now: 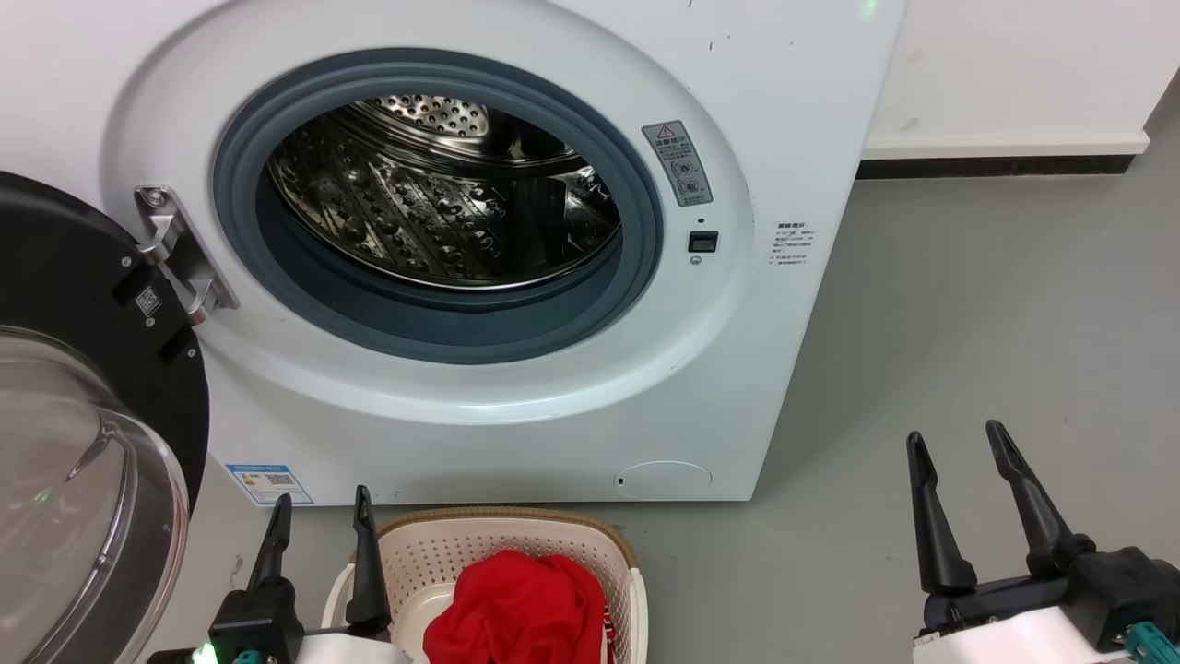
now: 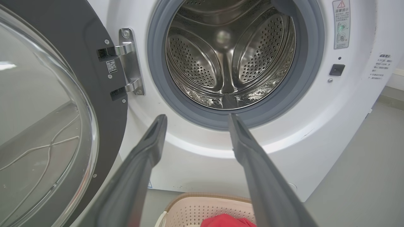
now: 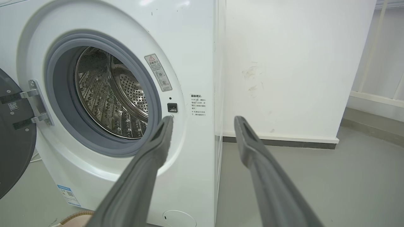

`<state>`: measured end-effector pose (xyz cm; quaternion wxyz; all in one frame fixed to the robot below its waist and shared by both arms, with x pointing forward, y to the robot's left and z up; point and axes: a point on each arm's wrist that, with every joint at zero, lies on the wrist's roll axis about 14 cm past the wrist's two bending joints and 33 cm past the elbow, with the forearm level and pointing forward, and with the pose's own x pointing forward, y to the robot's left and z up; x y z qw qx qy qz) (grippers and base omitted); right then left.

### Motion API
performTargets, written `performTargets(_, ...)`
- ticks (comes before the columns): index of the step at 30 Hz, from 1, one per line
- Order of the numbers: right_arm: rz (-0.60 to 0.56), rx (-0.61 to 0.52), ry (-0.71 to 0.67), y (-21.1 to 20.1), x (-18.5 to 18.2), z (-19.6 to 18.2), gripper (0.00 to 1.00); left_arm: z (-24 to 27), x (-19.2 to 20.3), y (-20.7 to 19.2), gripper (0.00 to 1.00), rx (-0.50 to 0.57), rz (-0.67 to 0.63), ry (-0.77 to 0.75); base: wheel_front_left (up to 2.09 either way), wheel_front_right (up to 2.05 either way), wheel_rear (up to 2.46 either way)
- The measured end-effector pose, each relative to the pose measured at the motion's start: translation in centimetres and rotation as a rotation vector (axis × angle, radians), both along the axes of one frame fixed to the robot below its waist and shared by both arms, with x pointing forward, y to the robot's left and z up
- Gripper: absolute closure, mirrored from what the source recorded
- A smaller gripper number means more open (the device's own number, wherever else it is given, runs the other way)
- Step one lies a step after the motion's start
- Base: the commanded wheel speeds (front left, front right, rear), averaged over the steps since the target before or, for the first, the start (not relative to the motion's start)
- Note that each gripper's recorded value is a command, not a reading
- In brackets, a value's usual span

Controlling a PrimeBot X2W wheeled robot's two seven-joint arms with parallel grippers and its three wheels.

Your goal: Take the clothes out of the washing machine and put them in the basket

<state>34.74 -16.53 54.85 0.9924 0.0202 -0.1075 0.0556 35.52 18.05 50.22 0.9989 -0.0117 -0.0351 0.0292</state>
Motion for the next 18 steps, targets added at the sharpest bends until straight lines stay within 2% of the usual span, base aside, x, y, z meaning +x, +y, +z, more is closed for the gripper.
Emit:
performTargets(6,0.002,0.002,-0.004,0.1,-0.1,0.1,0.00,0.1,0.0,0.0,0.00,-0.001,0.000,-0.003,0.00,0.00,0.00)
performTargets(7,0.002,0.002,-0.003,0.1,-0.1,0.1,1.00,0.1,-0.1,0.0,1.00,-0.001,0.003,-0.002,0.00,0.00,0.00)
performTargets(13,0.000,0.009,0.070,0.0,-0.4,-2.1,1.00,-2.2,-0.7,0.0,1.00,-0.009,0.003,0.077,0.00,0.00,0.00)
performTargets(18,-0.007,0.111,0.097,-0.4,-0.4,-2.6,1.00,-3.0,-0.8,0.4,1.00,-0.107,0.018,0.114,0.00,0.00,0.00)
